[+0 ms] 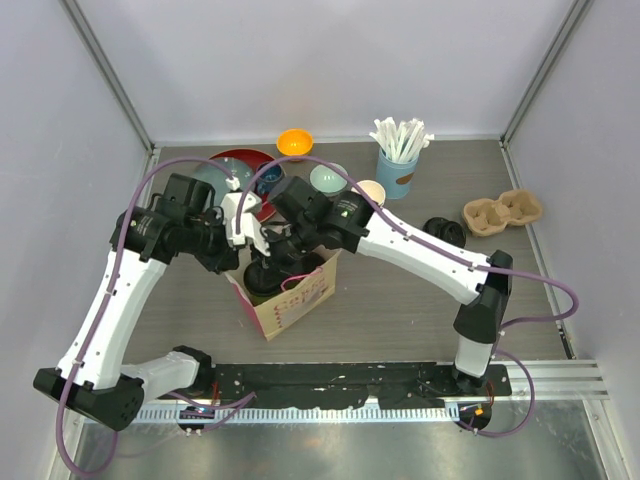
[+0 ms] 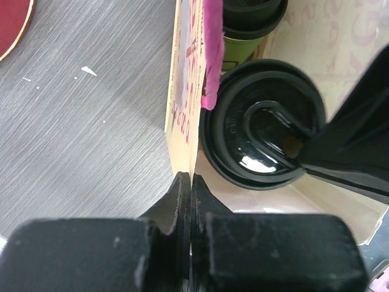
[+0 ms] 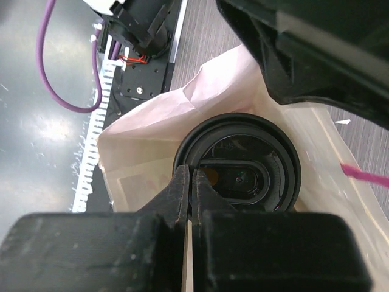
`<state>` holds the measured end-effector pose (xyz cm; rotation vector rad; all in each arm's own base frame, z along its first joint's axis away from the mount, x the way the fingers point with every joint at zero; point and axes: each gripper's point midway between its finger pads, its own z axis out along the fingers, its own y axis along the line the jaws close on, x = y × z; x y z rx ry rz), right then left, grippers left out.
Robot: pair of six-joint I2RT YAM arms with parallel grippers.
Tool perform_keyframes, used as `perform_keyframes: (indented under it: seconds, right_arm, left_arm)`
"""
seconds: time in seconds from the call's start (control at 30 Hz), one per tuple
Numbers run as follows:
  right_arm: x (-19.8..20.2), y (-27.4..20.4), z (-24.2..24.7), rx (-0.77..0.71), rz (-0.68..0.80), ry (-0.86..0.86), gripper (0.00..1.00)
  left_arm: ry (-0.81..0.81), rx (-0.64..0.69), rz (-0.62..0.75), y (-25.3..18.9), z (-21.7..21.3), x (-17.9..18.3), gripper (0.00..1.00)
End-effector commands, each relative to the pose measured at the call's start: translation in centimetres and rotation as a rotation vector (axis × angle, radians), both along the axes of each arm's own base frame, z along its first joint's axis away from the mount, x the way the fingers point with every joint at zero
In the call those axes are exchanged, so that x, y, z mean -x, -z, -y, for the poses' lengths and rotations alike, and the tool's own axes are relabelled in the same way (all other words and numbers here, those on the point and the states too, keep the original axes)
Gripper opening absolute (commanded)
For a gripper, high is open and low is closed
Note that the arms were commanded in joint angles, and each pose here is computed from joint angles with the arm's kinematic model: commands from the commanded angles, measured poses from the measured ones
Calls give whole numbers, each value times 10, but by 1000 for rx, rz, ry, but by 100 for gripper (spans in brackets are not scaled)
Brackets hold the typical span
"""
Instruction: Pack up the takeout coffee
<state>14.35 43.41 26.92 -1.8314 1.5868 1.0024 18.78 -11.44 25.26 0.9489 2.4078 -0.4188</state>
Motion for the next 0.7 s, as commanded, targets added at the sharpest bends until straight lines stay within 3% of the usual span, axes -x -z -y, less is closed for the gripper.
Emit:
perform_keyframes:
  seconds: [0.0, 0.67]
  right_arm:
    - [0, 2, -15, -81, 91, -119, 1]
    - [-14, 110, -6, 176, 71, -139, 1]
  left_arm:
    - [24, 70, 22, -11, 11, 0, 0]
    - [36, 117, 28, -13, 22, -12, 0]
